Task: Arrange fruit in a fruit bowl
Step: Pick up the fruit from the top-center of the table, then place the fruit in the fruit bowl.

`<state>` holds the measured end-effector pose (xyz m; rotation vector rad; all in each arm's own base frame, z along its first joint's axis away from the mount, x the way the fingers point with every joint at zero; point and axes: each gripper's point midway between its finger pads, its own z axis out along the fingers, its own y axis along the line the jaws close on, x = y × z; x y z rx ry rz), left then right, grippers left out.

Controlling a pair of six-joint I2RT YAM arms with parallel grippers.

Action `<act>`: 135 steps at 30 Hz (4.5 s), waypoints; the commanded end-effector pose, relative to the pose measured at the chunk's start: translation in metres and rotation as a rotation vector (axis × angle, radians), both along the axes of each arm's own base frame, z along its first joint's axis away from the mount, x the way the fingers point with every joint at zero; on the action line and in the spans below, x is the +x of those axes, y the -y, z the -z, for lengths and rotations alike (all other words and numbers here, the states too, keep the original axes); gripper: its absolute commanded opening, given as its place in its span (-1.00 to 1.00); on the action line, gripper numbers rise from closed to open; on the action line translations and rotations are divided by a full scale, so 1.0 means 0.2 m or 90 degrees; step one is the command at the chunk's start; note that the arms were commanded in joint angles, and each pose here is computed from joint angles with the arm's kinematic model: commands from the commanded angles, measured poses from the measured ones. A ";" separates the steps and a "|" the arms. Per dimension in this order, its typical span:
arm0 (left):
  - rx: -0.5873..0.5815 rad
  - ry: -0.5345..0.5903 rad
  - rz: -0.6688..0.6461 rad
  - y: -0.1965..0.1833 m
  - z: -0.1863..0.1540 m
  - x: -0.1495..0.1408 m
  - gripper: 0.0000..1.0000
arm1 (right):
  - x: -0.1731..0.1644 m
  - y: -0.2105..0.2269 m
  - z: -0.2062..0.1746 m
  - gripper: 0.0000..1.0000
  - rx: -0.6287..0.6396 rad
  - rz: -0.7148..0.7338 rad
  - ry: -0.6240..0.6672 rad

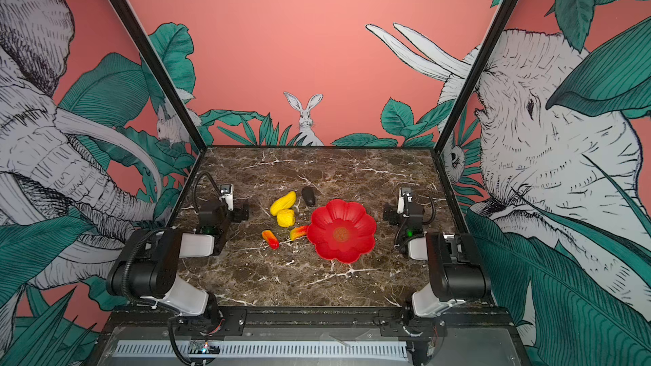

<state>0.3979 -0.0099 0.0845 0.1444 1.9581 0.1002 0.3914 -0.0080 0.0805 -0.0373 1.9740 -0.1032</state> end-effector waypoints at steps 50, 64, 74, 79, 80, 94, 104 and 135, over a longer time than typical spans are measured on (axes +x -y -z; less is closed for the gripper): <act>0.042 -0.005 0.004 0.10 -0.43 -0.11 0.99 | -0.09 -0.42 -0.69 0.98 -0.028 -0.136 0.039; -0.018 -0.147 0.130 0.35 -0.81 -0.39 0.99 | 0.17 -1.47 -0.54 0.99 -0.052 -0.424 -0.230; -0.003 -0.196 0.294 0.51 -0.73 -0.46 0.99 | 0.29 -1.69 -0.28 0.99 -0.042 -0.435 -0.343; 0.025 -0.195 0.260 0.46 -0.72 -0.45 0.99 | 0.30 -1.73 -0.17 0.89 -0.028 -0.429 -0.383; 0.031 -0.196 0.254 0.45 -0.72 -0.45 0.99 | 0.30 -1.74 -0.15 0.87 -0.025 -0.429 -0.391; 0.062 -0.198 0.216 0.38 -0.71 -0.44 0.99 | 0.33 -1.88 0.09 0.40 0.014 -0.433 -0.442; 0.070 -0.200 0.208 0.37 -0.70 -0.44 0.99 | 0.34 -1.90 0.07 -0.27 0.007 -0.433 -0.444; 0.072 -0.152 0.225 0.40 -0.74 -0.39 0.99 | -0.30 -1.07 -0.09 -0.62 -0.024 -0.334 -0.499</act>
